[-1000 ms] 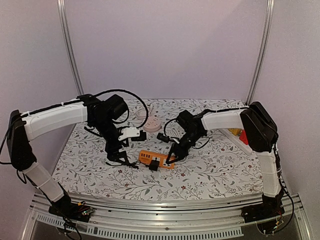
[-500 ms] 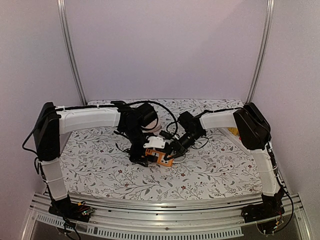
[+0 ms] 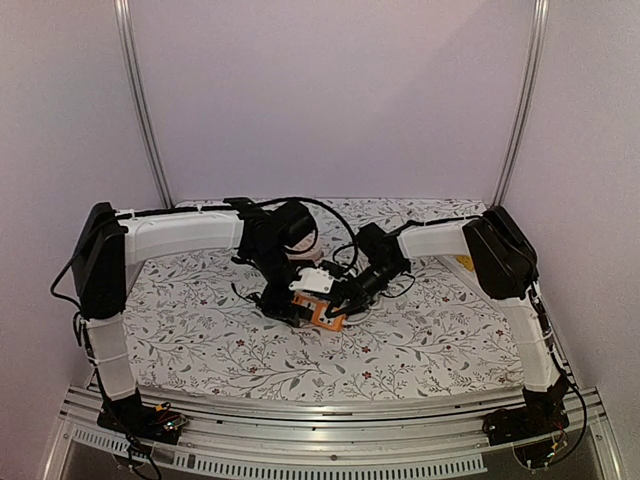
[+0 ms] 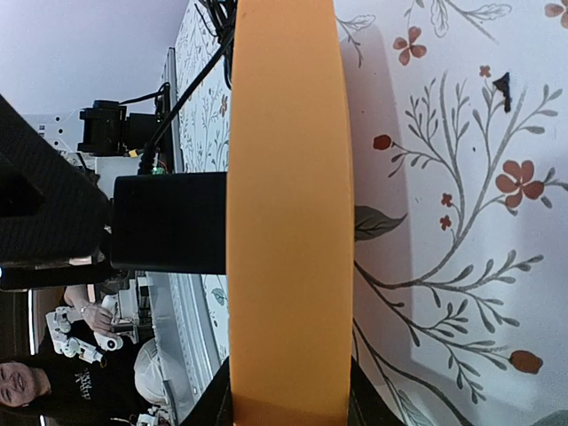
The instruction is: Insert the plug
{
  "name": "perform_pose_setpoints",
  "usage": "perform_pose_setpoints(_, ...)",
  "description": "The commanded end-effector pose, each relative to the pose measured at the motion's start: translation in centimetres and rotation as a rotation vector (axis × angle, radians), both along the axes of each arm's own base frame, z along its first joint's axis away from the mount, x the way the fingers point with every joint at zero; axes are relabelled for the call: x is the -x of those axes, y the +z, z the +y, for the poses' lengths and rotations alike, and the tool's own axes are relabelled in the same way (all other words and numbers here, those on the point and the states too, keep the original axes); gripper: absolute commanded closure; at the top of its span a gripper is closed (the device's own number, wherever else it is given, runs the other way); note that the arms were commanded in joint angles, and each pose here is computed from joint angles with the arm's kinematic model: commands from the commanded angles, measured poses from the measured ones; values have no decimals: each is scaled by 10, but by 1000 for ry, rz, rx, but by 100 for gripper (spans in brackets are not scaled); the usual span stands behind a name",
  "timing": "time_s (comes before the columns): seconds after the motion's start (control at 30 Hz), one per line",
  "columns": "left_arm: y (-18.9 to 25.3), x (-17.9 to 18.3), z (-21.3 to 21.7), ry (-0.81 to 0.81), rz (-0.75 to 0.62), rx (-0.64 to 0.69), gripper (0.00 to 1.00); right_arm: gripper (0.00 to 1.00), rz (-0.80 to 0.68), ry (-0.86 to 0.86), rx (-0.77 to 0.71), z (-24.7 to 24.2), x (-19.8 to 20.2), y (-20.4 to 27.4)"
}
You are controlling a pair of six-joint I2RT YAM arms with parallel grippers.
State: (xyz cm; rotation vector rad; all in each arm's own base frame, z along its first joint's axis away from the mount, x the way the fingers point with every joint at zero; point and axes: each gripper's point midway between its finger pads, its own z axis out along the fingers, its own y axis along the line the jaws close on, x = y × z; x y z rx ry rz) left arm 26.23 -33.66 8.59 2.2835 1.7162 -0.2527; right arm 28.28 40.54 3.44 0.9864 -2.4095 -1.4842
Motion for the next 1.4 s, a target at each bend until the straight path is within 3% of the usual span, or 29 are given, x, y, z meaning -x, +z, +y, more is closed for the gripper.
perform_pose_setpoints(0.0, 11, -22, 24, 14, 12, 34, 7, 77, 157, -47, 194, -25, 14, -65)
perform_pose_setpoints(0.1, 5, -42, 39, 7, 7, 51, 1, 78, 170, -54, 192, -26, 12, -68)
perform_pose_setpoints(0.43, -47, -56, 41, -15, -39, 11, 1, 78, 177, -62, 203, -25, 11, -70)
perform_pose_setpoints(0.83, -78, -49, 38, -3, -106, -30, 21, 79, 180, -75, 199, -23, 5, -69)
perform_pose_setpoints(0.93, -78, -44, 38, -3, -102, -35, 33, 79, 177, -74, 195, -23, 4, -67)
perform_pose_setpoints(1.17, -81, -33, 46, -12, -70, -56, 73, 71, 160, -76, 186, -22, 2, -58)
perform_pose_setpoints(1.27, -77, -26, 48, -17, -39, -59, 89, 56, 149, -79, 187, -21, 0, -52)
perform_pose_setpoints(1.37, -74, -17, 54, 3, 12, -87, 98, 38, 116, -81, 179, -21, -3, -39)
